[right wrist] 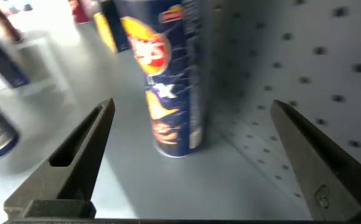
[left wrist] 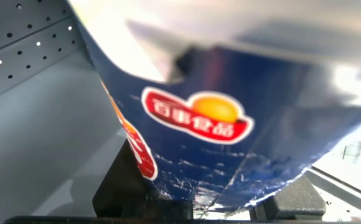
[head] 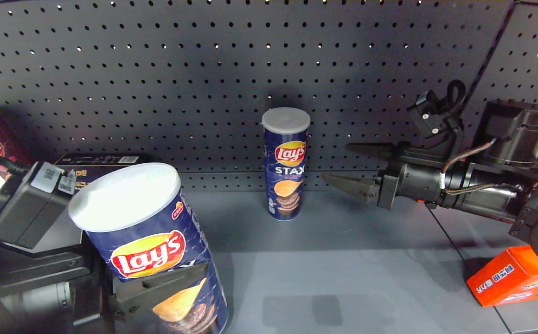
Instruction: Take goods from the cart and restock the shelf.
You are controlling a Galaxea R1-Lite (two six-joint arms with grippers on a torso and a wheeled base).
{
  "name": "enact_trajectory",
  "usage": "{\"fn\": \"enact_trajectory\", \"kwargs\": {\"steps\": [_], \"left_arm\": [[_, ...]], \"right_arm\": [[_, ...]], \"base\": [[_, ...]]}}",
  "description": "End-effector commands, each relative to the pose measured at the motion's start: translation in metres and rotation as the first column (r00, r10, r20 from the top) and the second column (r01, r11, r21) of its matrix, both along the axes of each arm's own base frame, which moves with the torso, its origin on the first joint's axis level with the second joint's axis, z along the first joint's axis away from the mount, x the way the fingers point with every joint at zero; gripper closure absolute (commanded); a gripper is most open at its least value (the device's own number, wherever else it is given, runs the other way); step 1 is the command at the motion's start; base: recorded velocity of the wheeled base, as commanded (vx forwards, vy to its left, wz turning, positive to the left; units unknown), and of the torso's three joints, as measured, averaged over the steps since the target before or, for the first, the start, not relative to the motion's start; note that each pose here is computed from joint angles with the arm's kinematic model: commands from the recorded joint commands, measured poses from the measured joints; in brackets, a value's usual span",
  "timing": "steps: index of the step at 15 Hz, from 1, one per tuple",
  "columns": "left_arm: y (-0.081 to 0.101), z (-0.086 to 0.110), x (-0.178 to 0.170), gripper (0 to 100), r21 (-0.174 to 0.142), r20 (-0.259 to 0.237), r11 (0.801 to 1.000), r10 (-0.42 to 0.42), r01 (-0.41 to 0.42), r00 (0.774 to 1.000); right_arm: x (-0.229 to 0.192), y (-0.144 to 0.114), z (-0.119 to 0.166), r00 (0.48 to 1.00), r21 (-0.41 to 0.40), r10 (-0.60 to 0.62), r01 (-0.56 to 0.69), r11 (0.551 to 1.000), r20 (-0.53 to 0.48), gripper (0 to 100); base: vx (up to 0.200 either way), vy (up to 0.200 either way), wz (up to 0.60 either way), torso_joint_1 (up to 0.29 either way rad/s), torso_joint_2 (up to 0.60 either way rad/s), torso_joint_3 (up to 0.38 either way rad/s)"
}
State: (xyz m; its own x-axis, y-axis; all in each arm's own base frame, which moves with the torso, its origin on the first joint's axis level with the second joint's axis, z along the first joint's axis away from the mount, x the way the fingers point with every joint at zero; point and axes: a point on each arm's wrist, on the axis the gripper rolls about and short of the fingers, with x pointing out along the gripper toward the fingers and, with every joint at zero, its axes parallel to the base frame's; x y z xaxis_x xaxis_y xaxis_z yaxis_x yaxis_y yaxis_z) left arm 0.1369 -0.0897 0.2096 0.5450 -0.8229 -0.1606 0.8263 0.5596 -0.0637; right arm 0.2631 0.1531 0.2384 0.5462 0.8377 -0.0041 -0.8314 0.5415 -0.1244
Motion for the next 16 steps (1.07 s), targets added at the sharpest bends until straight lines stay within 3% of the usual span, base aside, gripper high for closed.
{"fn": "enact_trajectory", "kwargs": {"steps": [1, 7, 16], "left_arm": [[0.000, 0.000, 0.000, 100, -0.001, 0.000, 1.000, 0.001, -0.001, 1.000], [0.000, 0.000, 0.000, 100, 0.001, -0.003, 1.000, 0.001, -0.001, 1.000], [0.000, 0.000, 0.000, 100, 0.002, -0.004, 1.000, 0.002, -0.002, 1.000]], "right_arm": [[0.000, 0.002, -0.001, 1.000, -0.002, 0.023, -0.023, 1.000, 0.000, 0], [0.000, 0.004, -0.002, 0.983, 0.005, 0.181, -0.181, 0.983, 0.017, 0], [0.024, 0.015, -0.014, 0.981, -0.016, 0.196, -0.196, 0.980, 0.005, 0]], "base": [[0.000, 0.000, 0.00, 0.000, 0.00, 0.000], [0.000, 0.000, 0.00, 0.000, 0.00, 0.000], [0.000, 0.000, 0.00, 0.000, 0.00, 0.000]]}}
